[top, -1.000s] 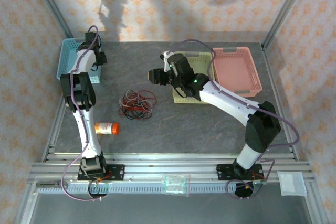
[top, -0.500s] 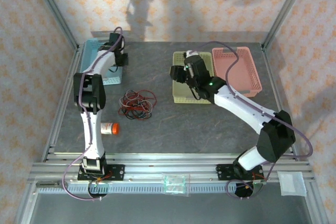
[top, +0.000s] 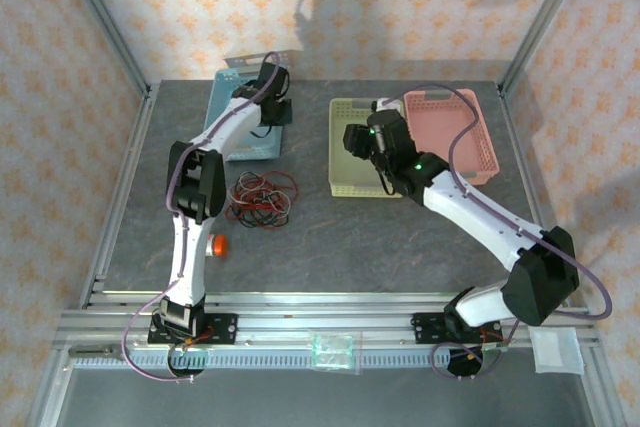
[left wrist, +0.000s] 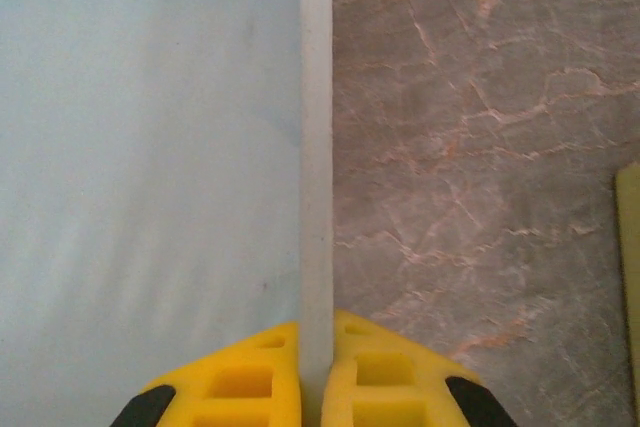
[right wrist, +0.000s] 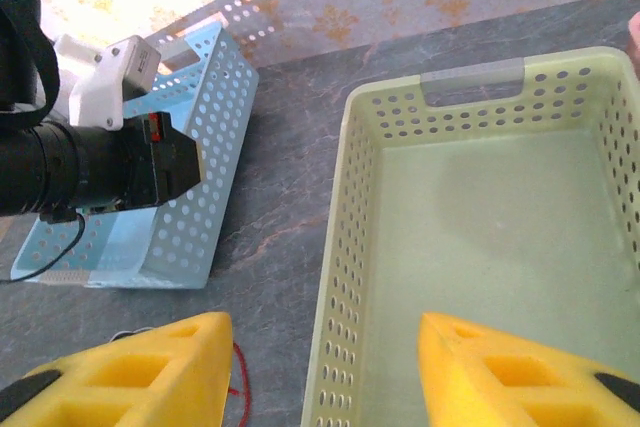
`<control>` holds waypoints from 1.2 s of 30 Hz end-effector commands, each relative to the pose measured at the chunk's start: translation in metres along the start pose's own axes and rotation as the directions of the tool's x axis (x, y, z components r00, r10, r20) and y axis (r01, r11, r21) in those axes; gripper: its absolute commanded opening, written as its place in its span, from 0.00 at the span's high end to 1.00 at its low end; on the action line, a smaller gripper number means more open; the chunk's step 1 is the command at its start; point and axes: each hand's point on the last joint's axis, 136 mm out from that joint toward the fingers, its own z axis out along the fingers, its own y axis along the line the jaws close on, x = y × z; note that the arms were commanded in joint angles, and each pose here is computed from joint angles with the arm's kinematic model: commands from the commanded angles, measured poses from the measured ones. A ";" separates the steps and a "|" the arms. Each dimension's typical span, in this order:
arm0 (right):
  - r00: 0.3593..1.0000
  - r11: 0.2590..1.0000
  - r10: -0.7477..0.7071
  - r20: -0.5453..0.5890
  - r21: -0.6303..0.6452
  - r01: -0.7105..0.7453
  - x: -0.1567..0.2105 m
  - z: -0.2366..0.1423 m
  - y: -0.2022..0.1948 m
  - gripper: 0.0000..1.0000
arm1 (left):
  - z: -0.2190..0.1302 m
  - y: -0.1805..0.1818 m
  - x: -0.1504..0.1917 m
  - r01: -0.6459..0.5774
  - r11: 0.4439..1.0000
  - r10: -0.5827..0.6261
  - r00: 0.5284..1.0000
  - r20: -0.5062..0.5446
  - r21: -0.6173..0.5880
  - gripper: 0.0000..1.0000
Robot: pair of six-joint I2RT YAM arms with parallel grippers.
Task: Untangle the cables
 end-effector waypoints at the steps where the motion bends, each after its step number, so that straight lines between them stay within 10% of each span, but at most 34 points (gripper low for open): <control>1: 0.999 0.996 0.024 0.036 0.088 -0.027 -0.006 -0.008 -0.021 0.48 | 0.005 -0.015 0.013 0.048 0.999 -0.048 0.999 -0.025 -0.020 1.00; 20: 0.990 0.953 0.129 -0.054 0.282 -0.109 0.010 0.000 -0.114 0.41 | 0.015 -0.081 0.081 0.020 1.000 -0.018 0.993 -0.121 0.019 0.99; 36: 0.947 0.934 0.051 -0.318 0.351 0.068 0.033 0.076 -0.194 0.08 | -0.027 -0.084 0.042 0.104 0.982 -0.098 0.994 -0.046 0.155 0.43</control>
